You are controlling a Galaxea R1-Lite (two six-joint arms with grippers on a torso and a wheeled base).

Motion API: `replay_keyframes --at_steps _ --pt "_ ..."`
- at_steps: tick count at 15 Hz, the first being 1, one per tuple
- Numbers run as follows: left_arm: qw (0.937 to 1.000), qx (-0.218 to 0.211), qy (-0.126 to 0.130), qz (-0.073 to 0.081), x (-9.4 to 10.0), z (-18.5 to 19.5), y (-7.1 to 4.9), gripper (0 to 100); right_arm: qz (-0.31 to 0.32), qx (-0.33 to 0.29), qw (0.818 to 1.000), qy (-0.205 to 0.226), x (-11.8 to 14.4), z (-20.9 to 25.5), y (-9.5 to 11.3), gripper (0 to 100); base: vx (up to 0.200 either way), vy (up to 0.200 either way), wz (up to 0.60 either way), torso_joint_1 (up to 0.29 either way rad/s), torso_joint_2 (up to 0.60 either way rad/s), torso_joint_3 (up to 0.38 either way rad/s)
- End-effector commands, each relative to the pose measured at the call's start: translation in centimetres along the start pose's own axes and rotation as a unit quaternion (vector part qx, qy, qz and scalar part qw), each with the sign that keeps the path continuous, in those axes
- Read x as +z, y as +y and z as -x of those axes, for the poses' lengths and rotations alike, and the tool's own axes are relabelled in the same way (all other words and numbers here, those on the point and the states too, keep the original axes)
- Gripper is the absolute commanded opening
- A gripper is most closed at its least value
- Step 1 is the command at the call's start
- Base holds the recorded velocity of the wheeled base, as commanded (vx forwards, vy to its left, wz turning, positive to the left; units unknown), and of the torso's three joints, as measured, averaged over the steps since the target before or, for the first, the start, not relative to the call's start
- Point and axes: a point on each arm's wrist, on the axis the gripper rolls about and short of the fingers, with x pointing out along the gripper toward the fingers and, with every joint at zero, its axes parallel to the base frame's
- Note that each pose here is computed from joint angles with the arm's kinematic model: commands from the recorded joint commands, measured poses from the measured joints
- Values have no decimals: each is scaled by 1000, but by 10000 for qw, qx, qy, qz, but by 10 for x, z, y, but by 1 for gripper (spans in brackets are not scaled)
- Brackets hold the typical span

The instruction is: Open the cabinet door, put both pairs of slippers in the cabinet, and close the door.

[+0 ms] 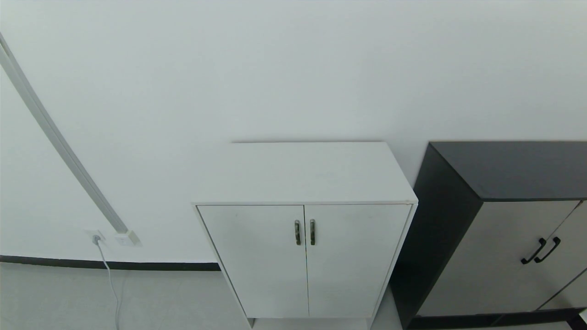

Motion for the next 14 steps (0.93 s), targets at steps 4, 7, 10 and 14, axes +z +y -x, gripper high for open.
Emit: replay_keyframes --at_steps 4,7,10,14 --pt "10000 -1 6 -7 0 0 0 0 -107 -328 9994 -55 0 0 -1 0 0 0 0 0 0 0" --pt "10000 -1 6 -14 0 0 0 0 -99 -320 9994 -54 0 0 -1 0 0 0 0 0 0 0" --pt "10000 -1 6 -14 0 0 0 0 -83 -320 9994 -46 0 0 -1 0 0 0 0 0 0 0" --pt "10000 -1 6 -14 0 0 0 0 -67 -305 9995 -44 0 0 -1 0 0 0 0 0 0 0"
